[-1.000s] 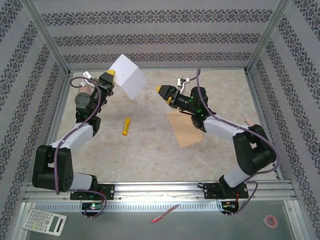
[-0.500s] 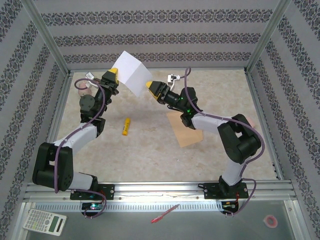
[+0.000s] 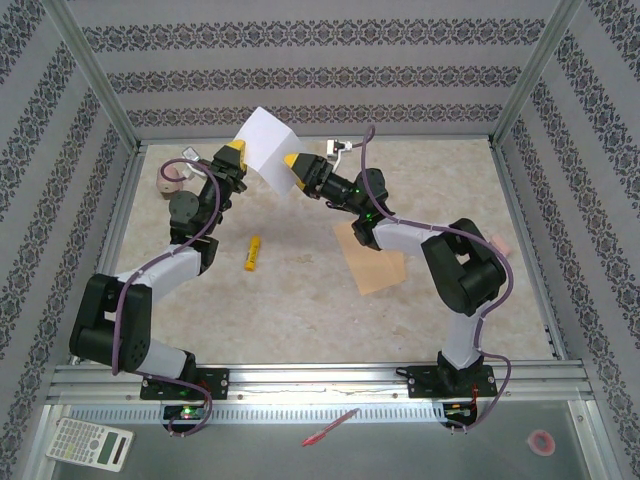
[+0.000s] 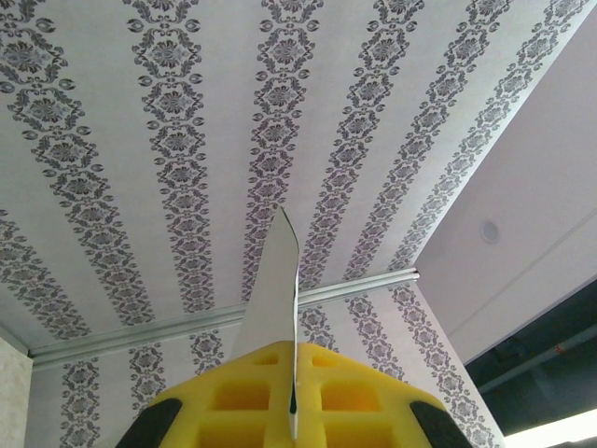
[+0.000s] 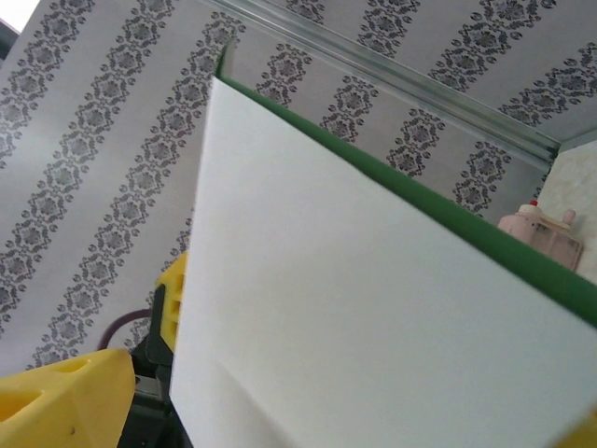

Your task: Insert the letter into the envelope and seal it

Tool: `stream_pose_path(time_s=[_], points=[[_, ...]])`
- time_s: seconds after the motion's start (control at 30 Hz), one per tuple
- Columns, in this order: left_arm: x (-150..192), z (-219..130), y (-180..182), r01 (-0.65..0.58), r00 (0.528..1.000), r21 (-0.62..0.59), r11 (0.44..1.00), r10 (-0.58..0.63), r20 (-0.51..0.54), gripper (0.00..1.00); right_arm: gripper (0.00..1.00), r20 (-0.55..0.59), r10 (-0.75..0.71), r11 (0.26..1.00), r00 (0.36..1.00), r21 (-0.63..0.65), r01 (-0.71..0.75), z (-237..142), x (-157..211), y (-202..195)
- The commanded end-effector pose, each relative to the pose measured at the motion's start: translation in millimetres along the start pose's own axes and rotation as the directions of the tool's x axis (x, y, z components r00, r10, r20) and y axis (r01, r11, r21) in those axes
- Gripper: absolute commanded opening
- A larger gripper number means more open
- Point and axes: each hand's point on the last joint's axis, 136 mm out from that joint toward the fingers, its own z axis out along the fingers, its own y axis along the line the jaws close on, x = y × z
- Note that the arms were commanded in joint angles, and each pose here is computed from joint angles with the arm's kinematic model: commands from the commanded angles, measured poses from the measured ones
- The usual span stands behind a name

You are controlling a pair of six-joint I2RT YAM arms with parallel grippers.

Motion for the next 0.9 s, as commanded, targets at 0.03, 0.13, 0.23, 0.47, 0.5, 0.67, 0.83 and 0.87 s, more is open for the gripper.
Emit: stream_pose_path(time_s=[0.03, 0.13, 0.23, 0.47, 0.5, 0.67, 0.83, 0.87], points=[[3.3, -1.8, -18.5, 0.0, 1.0, 0.082, 0.997, 0.001, -0.002, 0.0, 0.88, -0.017, -0.047, 0.993, 0.999, -0.109, 0.045, 7.0, 0.7, 28.9], [3.4, -1.9, -16.1, -0.003, 1.0, 0.078, 0.997, 0.003, 0.001, 0.0, 0.84, -0.021, -0.042, 0.992, 0.999, -0.116, 0.039, 6.0, 1.9, 30.5], [1.5, -1.1, -12.9, 0.0, 1.0, 0.079, 0.997, 0.0, 0.007, 0.0, 0.79, -0.024, -0.041, 0.992, 0.999, -0.119, 0.037, 4.0, 3.5, 31.6], [-1.9, 3.0, -6.2, 0.019, 1.0, 0.094, 0.995, -0.021, 0.018, 0.0, 0.55, -0.011, -0.032, 0.993, 0.999, -0.117, 0.031, -1.8, 3.9, 32.1], [-2.4, 3.7, -4.1, 0.017, 1.0, 0.089, 0.996, -0.019, 0.019, 0.0, 0.53, -0.009, -0.03, 0.993, 0.999, -0.117, 0.029, -2.5, 4.0, 31.9], [-3.4, 6.3, -0.2, 0.011, 1.0, 0.082, 0.997, -0.013, 0.019, 0.0, 0.46, 0.004, -0.029, 0.994, 1.0, -0.106, 0.029, -7.9, 2.5, 29.9], [-6.7, 3.6, 1.6, 0.018, 0.999, 0.094, 0.995, -0.021, 0.039, 0.0, 0.36, 0.024, -0.035, 0.994, 0.999, -0.107, 0.037, -11.7, -3.5, 31.9], [-7.1, 3.2, 2.8, 0.024, 0.999, 0.096, 0.995, -0.028, 0.041, 0.0, 0.34, 0.027, -0.036, 0.993, 0.999, -0.108, 0.038, -11.7, -4.3, 32.5]])
